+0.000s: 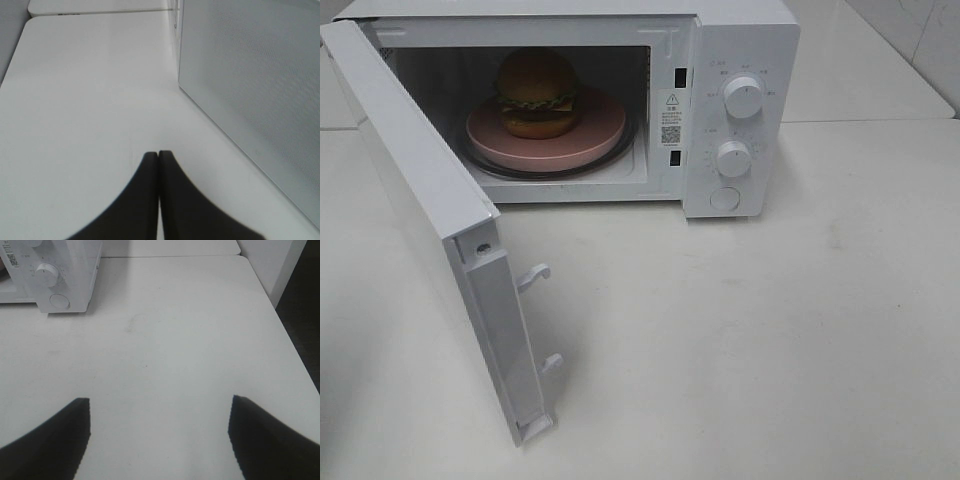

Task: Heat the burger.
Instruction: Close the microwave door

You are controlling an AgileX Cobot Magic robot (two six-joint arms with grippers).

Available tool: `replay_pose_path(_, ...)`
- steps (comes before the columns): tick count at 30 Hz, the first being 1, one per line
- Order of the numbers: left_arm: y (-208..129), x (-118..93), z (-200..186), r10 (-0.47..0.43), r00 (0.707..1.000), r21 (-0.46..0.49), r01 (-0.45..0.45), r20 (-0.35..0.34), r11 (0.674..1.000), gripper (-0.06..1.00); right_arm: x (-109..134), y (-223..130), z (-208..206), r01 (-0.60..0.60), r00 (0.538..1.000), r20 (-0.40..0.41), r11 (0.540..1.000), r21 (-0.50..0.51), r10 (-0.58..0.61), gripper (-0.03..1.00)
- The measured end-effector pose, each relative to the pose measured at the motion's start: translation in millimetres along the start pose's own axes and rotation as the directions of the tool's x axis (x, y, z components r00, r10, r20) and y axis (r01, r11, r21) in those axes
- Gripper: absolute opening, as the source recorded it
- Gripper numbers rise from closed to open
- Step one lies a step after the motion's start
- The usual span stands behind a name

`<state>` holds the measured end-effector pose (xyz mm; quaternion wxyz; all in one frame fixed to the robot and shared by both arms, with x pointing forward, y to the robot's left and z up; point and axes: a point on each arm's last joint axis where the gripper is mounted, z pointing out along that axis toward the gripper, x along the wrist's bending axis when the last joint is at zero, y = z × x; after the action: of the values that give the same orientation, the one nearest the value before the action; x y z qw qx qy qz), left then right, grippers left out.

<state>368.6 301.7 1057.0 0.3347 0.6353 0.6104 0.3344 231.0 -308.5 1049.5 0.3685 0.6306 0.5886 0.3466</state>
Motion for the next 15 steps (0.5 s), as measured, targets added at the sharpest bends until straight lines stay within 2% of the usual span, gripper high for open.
replay_pose_path(2, 2, 1, 5, 0.003, 1.0, -0.019, -0.003, -0.004, 1.0, 0.0, 0, 0, 0, 0.0, 1.0, 0.0, 1.0, 0.0, 0.0, 0.76)
replay_pose_path(3, 5, 2, 15, 0.006, 1.0, -0.072, -0.007, -0.014, 0.997, 0.0, 0, 0, 0, 0.0, 1.0, 0.0, 1.0, 0.0, 0.0, 0.76)
replay_pose_path(4, 5, 2, 15, 0.006, 1.0, -0.072, -0.007, -0.014, 0.997, 0.0, 0, 0, 0, 0.0, 1.0, 0.0, 1.0, 0.0, 0.0, 0.76)
replay_pose_path(6, -1, 4, 35, 0.014, 0.999, -0.158, -0.021, -0.042, 0.987, 0.0, 0, 0, 0, 0.0, 1.0, 0.0, 1.0, 0.0, 0.0, 0.76)
replay_pose_path(7, -1, 4, 35, 0.014, 0.999, -0.158, -0.021, -0.042, 0.987, 0.0, 0, 0, 0, 0.0, 1.0, 0.0, 1.0, 0.0, 0.0, 0.76)
replay_pose_path(9, -7, 7, 48, 0.008, 0.998, -0.227, -0.023, -0.066, 0.974, 0.0, 0, 0, 0, 0.0, 1.0, 0.0, 1.0, 0.0, 0.0, 0.76)
replay_pose_path(15, -12, 9, 68, 0.014, 0.995, -0.295, -0.042, -0.097, 0.955, 0.0, 0, 0, 0, 0.0, 1.0, 0.0, 1.0, 0.0, 0.0, 0.76)
